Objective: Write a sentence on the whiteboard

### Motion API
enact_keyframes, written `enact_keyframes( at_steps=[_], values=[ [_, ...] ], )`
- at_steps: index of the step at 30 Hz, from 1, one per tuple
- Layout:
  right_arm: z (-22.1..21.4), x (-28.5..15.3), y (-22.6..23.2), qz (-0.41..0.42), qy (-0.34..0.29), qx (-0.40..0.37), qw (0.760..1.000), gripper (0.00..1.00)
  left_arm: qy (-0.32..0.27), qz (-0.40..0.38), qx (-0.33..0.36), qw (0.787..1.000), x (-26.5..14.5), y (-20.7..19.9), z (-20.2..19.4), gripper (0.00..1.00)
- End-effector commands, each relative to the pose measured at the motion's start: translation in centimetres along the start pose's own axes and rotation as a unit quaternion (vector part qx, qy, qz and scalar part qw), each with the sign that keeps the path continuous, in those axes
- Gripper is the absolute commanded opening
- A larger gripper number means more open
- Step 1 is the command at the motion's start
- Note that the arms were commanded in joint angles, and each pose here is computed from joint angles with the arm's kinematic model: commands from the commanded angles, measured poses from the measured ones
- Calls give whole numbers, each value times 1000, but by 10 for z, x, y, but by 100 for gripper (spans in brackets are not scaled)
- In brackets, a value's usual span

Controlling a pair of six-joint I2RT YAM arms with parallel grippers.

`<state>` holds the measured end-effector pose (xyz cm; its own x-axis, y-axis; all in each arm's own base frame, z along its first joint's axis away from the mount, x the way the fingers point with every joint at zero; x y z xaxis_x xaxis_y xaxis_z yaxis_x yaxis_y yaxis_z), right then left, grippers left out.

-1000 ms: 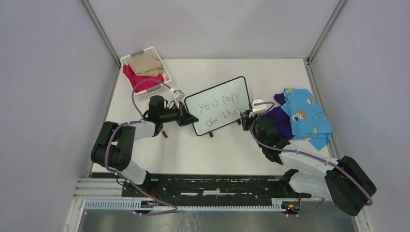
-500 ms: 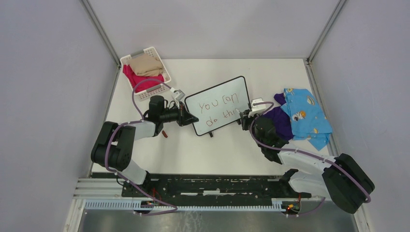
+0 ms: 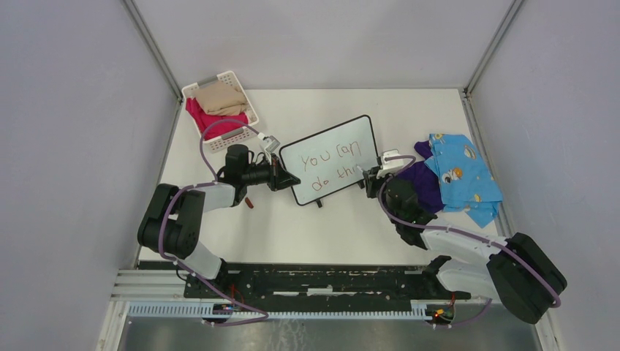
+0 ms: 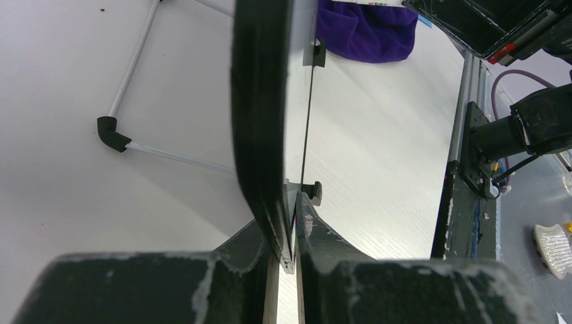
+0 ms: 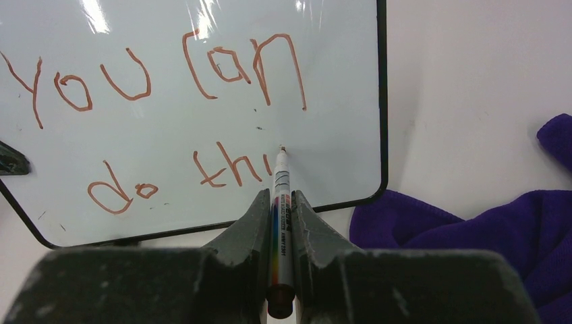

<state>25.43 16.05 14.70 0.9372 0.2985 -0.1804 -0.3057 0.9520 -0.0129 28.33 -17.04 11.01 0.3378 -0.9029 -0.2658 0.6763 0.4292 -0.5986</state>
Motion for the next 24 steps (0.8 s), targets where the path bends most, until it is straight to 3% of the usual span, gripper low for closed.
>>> enact_keyframes(
  at_steps=[1, 24],
  values=[
    [0, -3, 1, 6, -8, 15, 1000, 0, 33, 55, -1, 998, 2, 18, -23, 2],
    [-16, -4, -12, -43, 34, -1, 998, 0, 33, 56, -1, 998, 2, 18, -23, 2]
  ],
)
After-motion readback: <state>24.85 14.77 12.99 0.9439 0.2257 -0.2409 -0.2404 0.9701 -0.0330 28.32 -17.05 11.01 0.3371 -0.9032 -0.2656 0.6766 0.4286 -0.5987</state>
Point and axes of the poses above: each gripper's point midway between its finger pads, its own x axis out along the fingers, its own y axis along the line the jaws close on, z = x × y, the point moved 6 cm from there along -x, back along the fingers, and after that the axes turned 6 degrees about -x, right-handed, at the moved point
